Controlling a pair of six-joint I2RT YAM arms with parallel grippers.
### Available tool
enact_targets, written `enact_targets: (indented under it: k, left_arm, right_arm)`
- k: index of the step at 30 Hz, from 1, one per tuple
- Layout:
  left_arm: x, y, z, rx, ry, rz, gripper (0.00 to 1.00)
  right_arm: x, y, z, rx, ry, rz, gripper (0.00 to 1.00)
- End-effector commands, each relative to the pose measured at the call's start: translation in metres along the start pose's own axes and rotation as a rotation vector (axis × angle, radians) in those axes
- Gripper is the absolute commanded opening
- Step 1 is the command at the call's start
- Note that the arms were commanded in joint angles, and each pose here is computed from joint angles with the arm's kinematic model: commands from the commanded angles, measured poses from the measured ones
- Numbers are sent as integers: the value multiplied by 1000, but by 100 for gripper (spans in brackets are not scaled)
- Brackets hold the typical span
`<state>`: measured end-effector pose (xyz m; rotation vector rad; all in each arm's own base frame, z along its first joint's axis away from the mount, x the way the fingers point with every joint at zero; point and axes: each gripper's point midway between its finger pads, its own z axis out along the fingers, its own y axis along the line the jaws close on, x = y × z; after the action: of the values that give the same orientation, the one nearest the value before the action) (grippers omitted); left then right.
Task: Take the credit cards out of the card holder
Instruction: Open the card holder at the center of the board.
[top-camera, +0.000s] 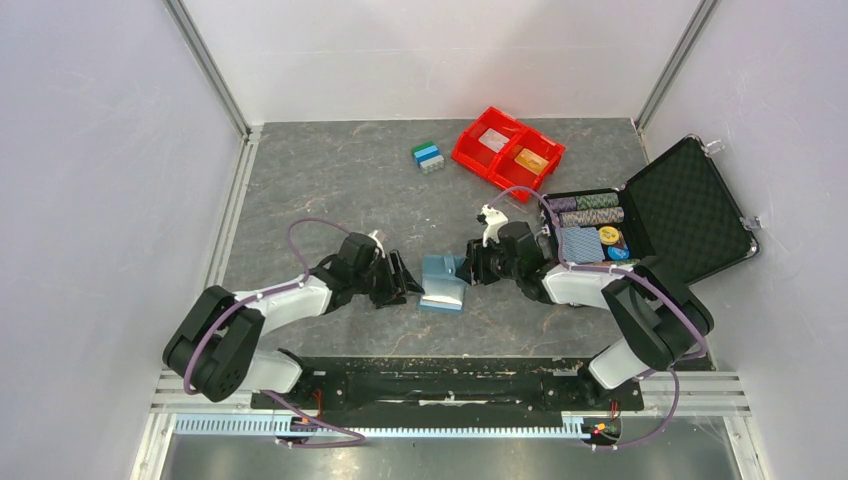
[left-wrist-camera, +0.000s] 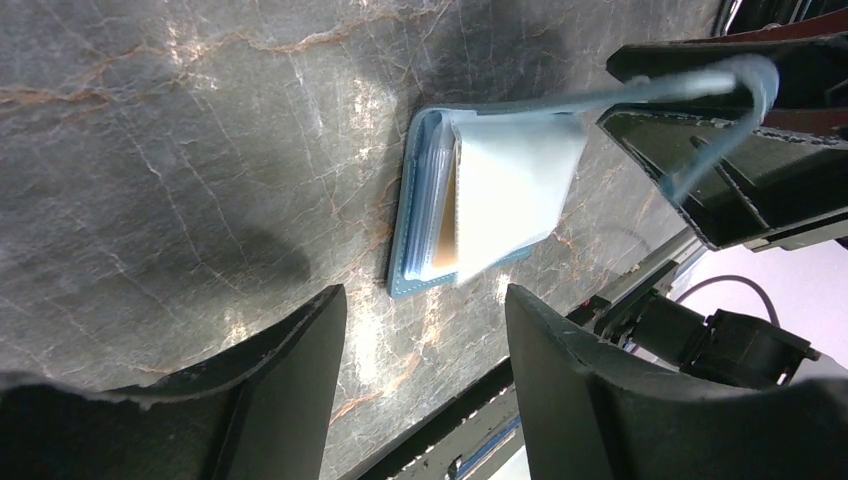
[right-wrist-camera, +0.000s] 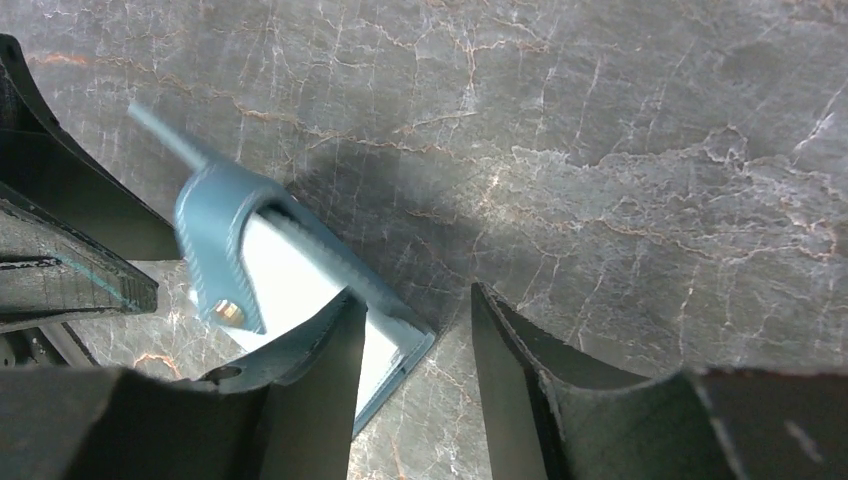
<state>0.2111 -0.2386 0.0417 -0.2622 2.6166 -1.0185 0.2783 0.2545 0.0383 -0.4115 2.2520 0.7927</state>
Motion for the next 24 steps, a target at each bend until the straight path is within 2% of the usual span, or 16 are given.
enact_targets:
  k: [1, 7, 16, 21, 24]
  left_arm:
    - [-3, -10, 3, 63, -16, 44, 66]
    - [-6, -10, 12, 71, -13, 24, 58]
    - [7, 2, 10, 68, 3, 18, 58]
    - [8, 4, 3, 66, -23, 20, 58]
    - [8, 7, -3, 45, -33, 24, 58]
  right_arm:
    - [-5, 4, 3, -27, -41, 29, 43]
    - [13, -3, 6, -5, -12, 98, 33]
    - [26, 3, 7, -46, 10, 191, 24]
    - [38, 10, -2, -63, 28, 325, 23]
    - [36, 13, -12, -51, 14, 313, 29]
